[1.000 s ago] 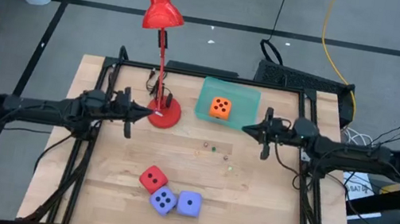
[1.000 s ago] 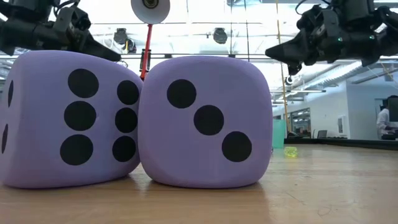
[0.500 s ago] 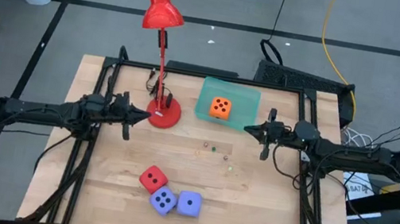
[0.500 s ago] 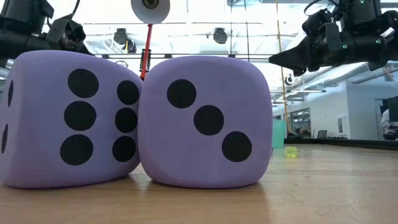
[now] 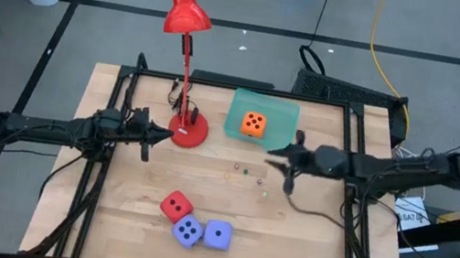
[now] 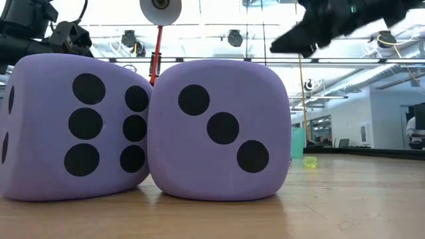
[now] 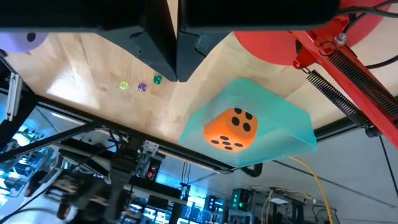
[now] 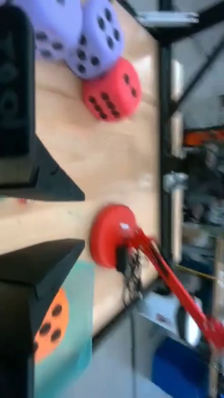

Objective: Pick & Place Dice
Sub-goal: Put the right big purple dice into the green bin

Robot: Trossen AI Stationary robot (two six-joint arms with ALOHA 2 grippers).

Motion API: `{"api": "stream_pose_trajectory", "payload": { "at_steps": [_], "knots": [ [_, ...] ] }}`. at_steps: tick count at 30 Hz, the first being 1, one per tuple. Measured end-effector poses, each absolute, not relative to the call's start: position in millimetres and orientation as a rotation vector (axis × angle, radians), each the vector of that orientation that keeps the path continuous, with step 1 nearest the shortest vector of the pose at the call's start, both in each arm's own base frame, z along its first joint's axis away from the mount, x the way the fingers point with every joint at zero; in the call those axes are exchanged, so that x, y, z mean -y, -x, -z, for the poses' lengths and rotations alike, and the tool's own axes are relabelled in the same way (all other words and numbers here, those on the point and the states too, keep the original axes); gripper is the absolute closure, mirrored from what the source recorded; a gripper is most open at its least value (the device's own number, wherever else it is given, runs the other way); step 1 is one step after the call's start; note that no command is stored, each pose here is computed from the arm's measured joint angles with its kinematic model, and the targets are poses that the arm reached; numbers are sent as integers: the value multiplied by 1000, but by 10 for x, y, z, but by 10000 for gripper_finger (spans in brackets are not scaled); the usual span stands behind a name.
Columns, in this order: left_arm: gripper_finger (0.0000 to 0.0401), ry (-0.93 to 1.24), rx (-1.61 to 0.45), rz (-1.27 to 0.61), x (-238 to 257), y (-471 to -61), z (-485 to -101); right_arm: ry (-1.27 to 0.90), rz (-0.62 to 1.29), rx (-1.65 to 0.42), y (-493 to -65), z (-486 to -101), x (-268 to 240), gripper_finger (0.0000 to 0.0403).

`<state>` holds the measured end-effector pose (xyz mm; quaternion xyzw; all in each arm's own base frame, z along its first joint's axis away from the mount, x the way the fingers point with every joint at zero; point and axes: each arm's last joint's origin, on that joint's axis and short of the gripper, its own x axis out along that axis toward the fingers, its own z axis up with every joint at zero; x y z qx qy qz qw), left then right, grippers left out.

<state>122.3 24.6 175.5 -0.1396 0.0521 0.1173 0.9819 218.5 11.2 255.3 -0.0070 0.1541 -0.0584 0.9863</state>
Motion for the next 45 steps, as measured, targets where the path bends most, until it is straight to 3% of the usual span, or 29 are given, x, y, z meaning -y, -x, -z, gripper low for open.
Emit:
{"api": "stream_pose_trajectory", "payload": {
  "at_steps": [5,13,21,27,35,45],
  "knots": [
    [397,280,-107,-236,-246,-1222,-1752,-57,20,-414,-2453,-2737,-475,200],
    [384,257,-98,-234,-247,-1224,-1765,-194,-118,-584,-2843,-2683,-1091,16],
    [395,248,-97,-233,-247,-1224,-1767,-208,-199,-679,-3222,-2446,-1501,20],
    [379,218,-99,-232,-247,-1224,-1769,-249,-193,-704,-3341,-2393,-1555,5],
    [397,191,-60,-226,-248,-1228,-1811,-328,-225,-754,-3507,-2381,-1667,4],
    [376,183,-55,-222,-247,-1229,-1817,-267,-164,-930,-3696,-2269,-1755,3]
  ]
}}
